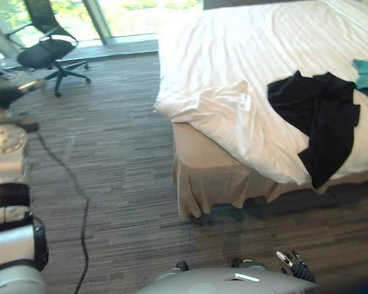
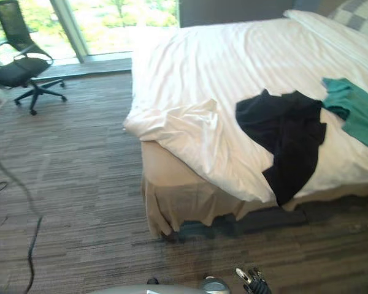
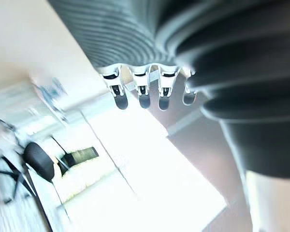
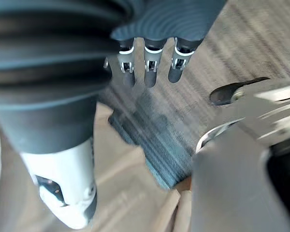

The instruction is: Tidy the bed and pick cloth on bed and put in laundry

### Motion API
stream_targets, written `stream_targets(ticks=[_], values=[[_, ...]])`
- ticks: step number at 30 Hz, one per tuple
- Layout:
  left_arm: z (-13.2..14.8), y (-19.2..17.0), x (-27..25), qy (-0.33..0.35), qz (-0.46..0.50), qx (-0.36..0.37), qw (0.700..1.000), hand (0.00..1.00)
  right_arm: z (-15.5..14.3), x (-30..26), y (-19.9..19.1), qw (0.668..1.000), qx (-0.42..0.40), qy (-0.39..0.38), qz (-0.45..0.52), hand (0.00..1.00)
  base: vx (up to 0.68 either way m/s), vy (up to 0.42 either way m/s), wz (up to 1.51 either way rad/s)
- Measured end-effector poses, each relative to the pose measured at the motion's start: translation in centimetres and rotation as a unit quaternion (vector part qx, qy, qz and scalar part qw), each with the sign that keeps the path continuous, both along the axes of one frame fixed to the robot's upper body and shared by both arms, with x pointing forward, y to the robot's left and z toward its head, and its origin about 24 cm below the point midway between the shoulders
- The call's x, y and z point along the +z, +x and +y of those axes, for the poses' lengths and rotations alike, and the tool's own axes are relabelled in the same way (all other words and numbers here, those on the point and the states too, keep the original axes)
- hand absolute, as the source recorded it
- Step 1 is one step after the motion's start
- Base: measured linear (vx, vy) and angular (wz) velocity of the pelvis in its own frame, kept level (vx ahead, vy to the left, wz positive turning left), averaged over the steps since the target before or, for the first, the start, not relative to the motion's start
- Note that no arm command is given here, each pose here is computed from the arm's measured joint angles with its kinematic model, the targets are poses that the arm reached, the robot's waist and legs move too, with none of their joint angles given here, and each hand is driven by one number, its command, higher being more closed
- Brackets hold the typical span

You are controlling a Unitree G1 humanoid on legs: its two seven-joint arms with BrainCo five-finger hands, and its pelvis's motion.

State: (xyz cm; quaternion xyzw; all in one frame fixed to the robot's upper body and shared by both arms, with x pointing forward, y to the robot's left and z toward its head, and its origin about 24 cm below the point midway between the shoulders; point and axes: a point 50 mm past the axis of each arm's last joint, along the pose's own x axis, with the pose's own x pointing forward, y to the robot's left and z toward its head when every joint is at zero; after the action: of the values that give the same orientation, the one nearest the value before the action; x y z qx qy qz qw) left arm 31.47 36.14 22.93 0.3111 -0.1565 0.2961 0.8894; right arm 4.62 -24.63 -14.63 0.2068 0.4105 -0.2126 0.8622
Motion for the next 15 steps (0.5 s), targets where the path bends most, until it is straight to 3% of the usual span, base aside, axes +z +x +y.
stream_targets(ticks=[9, 15], values=[[-7.8, 5.3, 3.8, 0.071, -0.001, -0.004, 0.997, 0.0, -0.8, 0.9, 1.8, 0.999, 0.006, 0.003, -0.045, 0.0, 0.01, -0.042, -0.25], [-9.2, 6.0, 7.7, 0.115, -0.01, 0.031, 0.993, 0.0, -1.2, 1.7, 3.7, 0.996, 0.012, 0.004, -0.092, 0.0, -0.03, -0.034, -0.15]])
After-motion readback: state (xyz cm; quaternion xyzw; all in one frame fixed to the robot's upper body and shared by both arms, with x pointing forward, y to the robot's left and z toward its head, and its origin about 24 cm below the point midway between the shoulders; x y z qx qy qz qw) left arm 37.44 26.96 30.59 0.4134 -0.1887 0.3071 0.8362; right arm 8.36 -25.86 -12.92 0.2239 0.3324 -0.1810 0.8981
